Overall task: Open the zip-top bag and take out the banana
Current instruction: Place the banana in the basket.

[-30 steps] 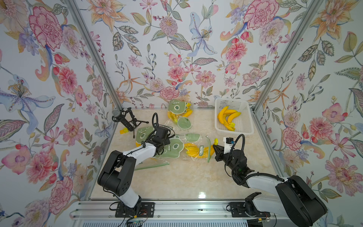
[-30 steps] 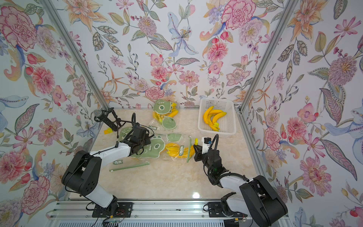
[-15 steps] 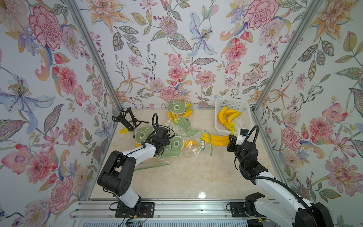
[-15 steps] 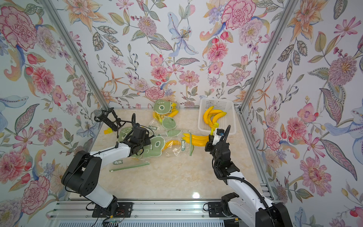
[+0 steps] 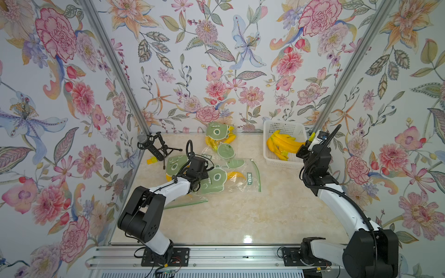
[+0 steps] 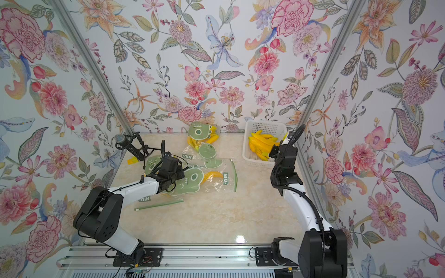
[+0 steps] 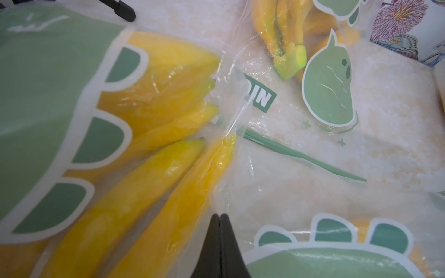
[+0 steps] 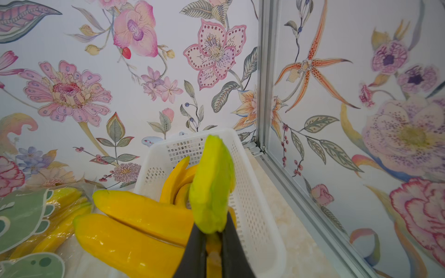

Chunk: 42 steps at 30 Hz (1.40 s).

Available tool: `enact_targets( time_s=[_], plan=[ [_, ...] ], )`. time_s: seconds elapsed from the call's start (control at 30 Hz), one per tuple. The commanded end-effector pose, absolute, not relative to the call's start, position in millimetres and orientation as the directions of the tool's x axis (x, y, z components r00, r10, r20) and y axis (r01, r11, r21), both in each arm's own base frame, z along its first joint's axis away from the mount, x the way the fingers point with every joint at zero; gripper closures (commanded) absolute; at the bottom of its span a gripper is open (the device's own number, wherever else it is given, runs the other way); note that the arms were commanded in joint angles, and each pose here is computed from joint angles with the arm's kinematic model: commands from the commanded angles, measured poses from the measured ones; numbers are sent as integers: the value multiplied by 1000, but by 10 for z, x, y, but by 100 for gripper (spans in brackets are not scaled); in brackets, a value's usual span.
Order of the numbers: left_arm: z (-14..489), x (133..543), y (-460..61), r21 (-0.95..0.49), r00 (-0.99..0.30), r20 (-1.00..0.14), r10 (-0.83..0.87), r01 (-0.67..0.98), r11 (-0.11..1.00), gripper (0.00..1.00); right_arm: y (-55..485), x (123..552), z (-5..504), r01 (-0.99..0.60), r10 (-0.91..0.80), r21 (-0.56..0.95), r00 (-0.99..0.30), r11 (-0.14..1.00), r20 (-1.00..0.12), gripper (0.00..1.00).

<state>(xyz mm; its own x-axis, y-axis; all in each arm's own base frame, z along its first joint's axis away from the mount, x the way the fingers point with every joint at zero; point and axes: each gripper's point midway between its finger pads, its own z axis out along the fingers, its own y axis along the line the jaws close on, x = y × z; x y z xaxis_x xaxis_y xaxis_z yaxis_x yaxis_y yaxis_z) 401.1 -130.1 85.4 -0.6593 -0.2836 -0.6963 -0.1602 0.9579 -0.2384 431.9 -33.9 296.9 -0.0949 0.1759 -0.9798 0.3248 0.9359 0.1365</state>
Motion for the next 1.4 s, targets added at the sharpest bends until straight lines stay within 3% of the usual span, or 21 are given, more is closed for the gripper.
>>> enact_targets(
  time_s=[0.0,0.3,0.57,0.9,1.17,1.37],
  plan=[
    [904,3995,-1276,-256,-647,-705,-290,-149,955,100,-664,4529,2900,461,228,166,-82,872,-970,99],
    [866,3970,-1376,-290,-658,-696,-288,-110,951,100,-1031,5083,2412,631,425,276,-94,725,-901,97],
    [949,3991,-1514,-287,-649,-718,-252,-54,956,100,-834,5276,1945,715,506,260,-149,648,-850,94],
    [960,3990,-1507,-276,-647,-723,-242,-51,960,100,-509,5101,1583,722,568,265,-210,639,-796,59],
    [1038,4046,-1618,-259,-651,-737,-181,24,966,100,-85,4898,2010,535,444,232,-310,812,-840,40],
    [1076,4079,-1625,-226,-651,-746,-143,46,973,100,602,4356,2034,151,397,370,-449,917,-800,40]
  ],
)
